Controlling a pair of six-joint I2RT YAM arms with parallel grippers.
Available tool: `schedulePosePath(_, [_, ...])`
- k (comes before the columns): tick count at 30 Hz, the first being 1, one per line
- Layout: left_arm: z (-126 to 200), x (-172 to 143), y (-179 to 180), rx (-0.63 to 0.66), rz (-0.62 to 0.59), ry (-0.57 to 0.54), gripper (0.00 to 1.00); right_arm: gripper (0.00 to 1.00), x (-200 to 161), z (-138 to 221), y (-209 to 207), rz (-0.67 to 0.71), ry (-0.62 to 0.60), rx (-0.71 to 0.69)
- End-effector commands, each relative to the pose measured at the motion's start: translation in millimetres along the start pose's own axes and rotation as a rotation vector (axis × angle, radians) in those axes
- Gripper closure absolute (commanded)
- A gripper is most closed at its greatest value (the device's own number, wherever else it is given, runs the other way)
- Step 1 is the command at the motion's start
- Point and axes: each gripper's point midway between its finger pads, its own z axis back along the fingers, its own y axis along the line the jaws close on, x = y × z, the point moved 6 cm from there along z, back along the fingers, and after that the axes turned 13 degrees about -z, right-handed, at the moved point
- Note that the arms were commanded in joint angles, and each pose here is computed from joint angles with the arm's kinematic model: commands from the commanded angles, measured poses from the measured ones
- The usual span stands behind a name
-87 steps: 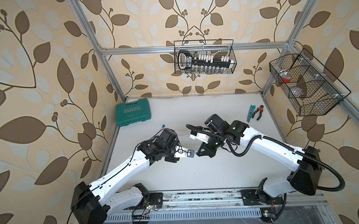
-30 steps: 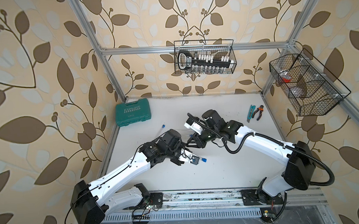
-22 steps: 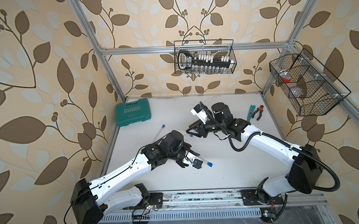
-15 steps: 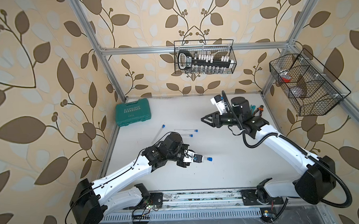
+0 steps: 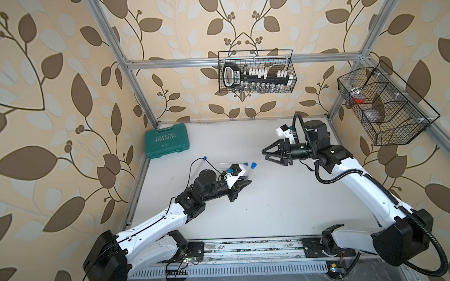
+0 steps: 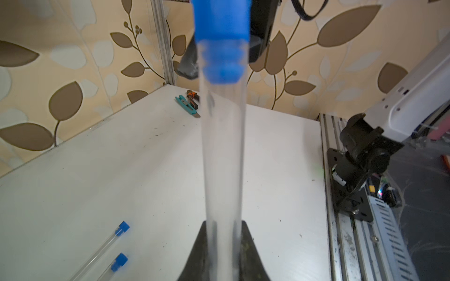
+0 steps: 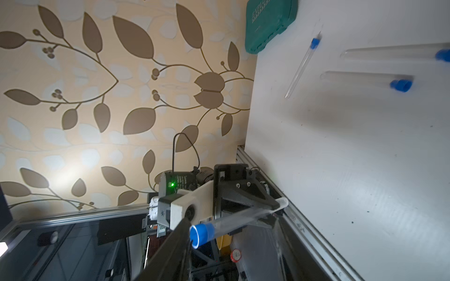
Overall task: Insert stoppers into test tubes
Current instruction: Insert the stopper into the test tube.
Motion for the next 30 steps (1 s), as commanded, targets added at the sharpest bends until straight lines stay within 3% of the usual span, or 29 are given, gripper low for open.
schedulePosePath(1, [3.5,22.9,6.7,0.02,0.023,-0.112,1.0,0.47,-16.2,-3.8,13.7,-0.056,0.104,0.071])
schedulePosePath(16, [1.2,30.2,7.0,-0.002,0.018,-0.145,1.0,0.51,-27.6,-23.9,23.8,-0.048,0.187,0.105])
schedulePosePath(30, [8.1,48.5,8.4,0.012,-0.033,-0.207,1.0,0.61,-34.7,-41.0,-12.3,-0.111,0.228,0.005])
